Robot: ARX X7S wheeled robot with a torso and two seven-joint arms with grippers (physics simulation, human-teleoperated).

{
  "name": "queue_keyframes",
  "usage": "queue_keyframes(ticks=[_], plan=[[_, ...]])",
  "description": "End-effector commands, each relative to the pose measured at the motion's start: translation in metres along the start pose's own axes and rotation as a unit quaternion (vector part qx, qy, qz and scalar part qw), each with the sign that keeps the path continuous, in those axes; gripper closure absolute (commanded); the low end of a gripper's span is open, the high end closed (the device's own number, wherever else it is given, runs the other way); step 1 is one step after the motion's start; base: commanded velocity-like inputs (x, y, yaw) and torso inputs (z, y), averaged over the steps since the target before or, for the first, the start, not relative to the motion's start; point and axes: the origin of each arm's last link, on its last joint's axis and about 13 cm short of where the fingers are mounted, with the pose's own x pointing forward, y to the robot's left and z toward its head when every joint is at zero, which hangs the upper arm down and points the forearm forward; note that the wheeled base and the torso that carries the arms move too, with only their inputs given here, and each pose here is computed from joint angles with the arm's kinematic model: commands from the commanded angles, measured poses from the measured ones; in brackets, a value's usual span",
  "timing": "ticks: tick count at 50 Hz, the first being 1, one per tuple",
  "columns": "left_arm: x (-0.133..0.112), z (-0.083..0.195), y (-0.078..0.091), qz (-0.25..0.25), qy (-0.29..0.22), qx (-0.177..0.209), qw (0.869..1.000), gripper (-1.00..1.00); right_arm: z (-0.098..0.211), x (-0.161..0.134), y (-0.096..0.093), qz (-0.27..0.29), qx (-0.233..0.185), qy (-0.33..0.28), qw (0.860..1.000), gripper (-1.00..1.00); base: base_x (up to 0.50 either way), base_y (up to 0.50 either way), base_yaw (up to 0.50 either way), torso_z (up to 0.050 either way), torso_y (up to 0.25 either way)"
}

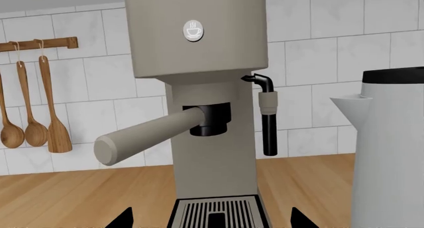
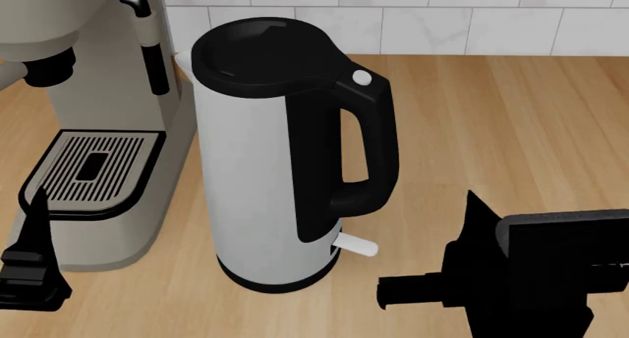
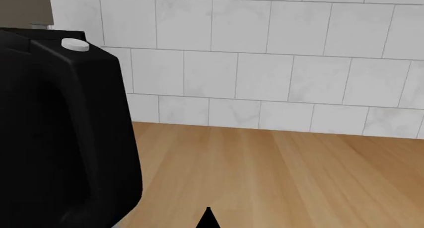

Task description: Press down the lever to turn on the electric kettle.

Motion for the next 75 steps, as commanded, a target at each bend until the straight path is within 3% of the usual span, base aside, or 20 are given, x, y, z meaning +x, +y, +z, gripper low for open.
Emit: queue_keyframes(ticks=[1,14,43,63,75], plan=[[-0.003,0.000,0.001,0.000,0.001,-0.002,1.000,-1.00,-0.018,0.003,0.009,0.047,0.009,0.031,0.998,1.00,0.00,0.00,0.00,0.000,0.000],[-0.004,-0.001,0.002,-0.001,-0.003,-0.004,1.000,-1.00,-0.028,0.010,0.018,0.080,0.018,0.053,0.995,1.00,0.00,0.00,0.00,0.000,0.000],[-0.004,0.003,0.004,0.002,-0.008,-0.010,1.000,-1.00,-0.018,0.009,0.029,0.139,0.055,0.050,0.988,1.00,0.00,0.00,0.00,0.000,0.000],[-0.002,0.001,0.005,0.009,-0.008,-0.008,1.000,-1.00,-0.018,0.010,0.028,0.139,0.056,0.053,0.987,1.00,0.00,0.00,0.00,0.000,0.000],[-0.002,0.001,0.005,0.010,-0.008,-0.008,1.000,-1.00,-0.030,0.016,0.029,0.143,0.066,0.088,0.984,1.00,0.00,0.00,0.00,0.000,0.000]])
